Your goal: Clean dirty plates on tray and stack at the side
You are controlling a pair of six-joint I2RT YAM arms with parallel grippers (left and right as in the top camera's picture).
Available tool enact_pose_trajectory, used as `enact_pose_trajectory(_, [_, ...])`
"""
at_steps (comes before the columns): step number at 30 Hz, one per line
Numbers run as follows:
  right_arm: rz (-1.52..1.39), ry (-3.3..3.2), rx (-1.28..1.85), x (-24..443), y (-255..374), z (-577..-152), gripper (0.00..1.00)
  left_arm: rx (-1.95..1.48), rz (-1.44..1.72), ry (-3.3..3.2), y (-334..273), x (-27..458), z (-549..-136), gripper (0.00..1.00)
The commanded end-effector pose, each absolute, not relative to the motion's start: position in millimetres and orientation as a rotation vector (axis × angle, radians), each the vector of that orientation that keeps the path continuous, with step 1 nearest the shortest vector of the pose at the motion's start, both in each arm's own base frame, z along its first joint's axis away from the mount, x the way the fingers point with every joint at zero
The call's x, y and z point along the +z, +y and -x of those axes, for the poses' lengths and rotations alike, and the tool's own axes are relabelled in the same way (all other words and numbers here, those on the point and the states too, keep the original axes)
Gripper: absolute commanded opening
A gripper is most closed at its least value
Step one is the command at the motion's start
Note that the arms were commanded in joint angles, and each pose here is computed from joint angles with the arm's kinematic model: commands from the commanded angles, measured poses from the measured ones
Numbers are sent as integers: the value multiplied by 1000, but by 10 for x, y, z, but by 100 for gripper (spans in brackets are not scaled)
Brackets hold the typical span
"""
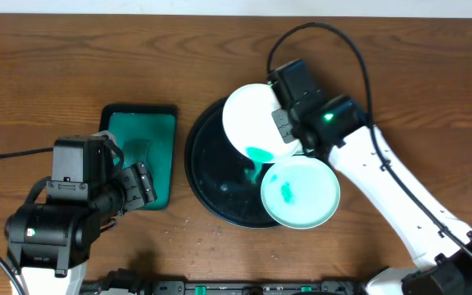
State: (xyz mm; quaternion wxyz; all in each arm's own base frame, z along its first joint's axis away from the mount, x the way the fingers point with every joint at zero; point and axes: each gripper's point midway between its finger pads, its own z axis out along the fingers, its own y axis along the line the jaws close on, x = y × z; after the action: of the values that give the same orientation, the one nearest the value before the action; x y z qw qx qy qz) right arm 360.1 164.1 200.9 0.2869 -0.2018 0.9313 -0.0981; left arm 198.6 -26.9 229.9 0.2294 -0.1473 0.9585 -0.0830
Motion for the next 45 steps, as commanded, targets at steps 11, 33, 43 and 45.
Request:
enact_pose_trajectory(11, [779,2113,-859,2538,1731,-3524,1,-235,413,2640,-279,2305,-1974,79])
enact_pose_trajectory(33, [931,1742,-1164,3042,2215,-3082,1,-235,413,2640,-279,2305,-1974,79])
enact_pose_trajectory(43, [967,1769,-1117,2934,2278,-3113,1,-234,413,2640,-278,2305,-1973,79])
enact_pose_trajectory(45, [929,1739,-1141,2993,2288,-3022,1,-233,413,2645,-277,2298,-1963,79])
